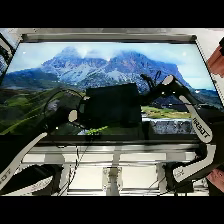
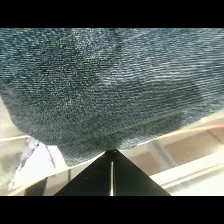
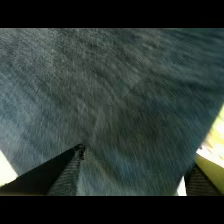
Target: Fold the clothes and pants, and hang the long-sleeved shirts on hangers.
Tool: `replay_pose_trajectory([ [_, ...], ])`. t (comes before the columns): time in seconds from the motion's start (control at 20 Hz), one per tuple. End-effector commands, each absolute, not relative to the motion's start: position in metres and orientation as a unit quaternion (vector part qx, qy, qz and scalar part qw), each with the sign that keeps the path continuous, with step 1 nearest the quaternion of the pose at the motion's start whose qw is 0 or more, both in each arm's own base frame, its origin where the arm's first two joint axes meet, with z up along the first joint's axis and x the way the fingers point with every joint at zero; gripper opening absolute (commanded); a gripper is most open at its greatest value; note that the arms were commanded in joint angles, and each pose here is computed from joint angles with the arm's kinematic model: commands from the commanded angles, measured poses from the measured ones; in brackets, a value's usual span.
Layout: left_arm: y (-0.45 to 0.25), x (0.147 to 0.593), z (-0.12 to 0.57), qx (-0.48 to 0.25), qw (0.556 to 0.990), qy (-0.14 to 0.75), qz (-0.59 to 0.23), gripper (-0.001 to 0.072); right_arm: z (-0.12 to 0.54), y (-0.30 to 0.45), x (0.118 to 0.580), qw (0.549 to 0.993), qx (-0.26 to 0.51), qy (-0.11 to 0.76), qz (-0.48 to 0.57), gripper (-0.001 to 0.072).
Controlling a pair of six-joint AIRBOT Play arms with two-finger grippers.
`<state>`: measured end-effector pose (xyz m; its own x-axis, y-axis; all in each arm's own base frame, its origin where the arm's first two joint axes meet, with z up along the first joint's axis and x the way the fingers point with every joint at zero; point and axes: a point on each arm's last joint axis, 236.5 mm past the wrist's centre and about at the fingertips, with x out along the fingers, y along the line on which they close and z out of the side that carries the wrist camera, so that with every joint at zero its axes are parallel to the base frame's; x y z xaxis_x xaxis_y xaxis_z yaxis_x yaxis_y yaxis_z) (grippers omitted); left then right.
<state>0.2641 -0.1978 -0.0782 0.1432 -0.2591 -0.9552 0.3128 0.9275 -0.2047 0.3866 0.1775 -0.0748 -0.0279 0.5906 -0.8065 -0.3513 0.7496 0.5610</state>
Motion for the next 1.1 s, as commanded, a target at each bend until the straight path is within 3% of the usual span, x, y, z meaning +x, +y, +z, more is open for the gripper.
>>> replay_pose_trajectory([
  [0.0, -0.198, 0.270, -0.052, 0.014, 0.779, 0.595, -0.197, 0.0024, -0.085, 0.203, 0.387, 0.691, 0.086, 0.626, 0.350, 0.0400],
  [0.1, -0.188, 0.276, -0.042, 0.018, 0.795, 0.580, -0.176, 0.0024, -0.078, 0.210, 0.390, 0.693, 0.081, 0.621, 0.357, 0.0110],
  [0.15, -0.179, 0.279, -0.039, 0.017, 0.801, 0.578, -0.155, 0.0024, -0.071, 0.211, 0.395, 0.697, 0.080, 0.616, 0.357, 0.0036],
  [0.2, -0.172, 0.279, -0.038, 0.009, 0.803, 0.581, -0.131, 0.0024, -0.067, 0.206, 0.402, 0.703, 0.079, 0.616, 0.347, 0.0014],
  [0.35, -0.152, 0.271, -0.040, 0.021, 0.795, 0.599, -0.092, 0.0024, -0.067, 0.142, 0.420, 0.717, 0.017, 0.644, 0.266, 0.0013],
  [0.5, -0.136, 0.264, -0.045, 0.051, 0.785, 0.612, -0.076, 0.0024, -0.065, 0.022, 0.423, 0.712, -0.015, 0.688, 0.138, 0.0013],
  [0.7, -0.135, 0.261, -0.049, 0.046, 0.782, 0.618, -0.069, 0.0025, -0.059, -0.158, 0.383, 0.699, 0.059, 0.709, -0.068, 0.0013],
  [0.9, -0.135, 0.261, -0.049, 0.045, 0.782, 0.618, -0.069, 0.0025, -0.045, -0.270, 0.317, 0.688, 0.168, 0.680, -0.191, 0.0014],
  [0.95, -0.135, 0.261, -0.049, 0.045, 0.782, 0.618, -0.069, 0.0025, -0.043, -0.288, 0.299, 0.681, 0.186, 0.675, -0.212, 0.0034],
  [1.05, -0.135, 0.261, -0.049, 0.045, 0.782, 0.618, -0.069, 0.0024, -0.041, -0.310, 0.261, 0.658, 0.227, 0.676, -0.242, 0.0241],
])
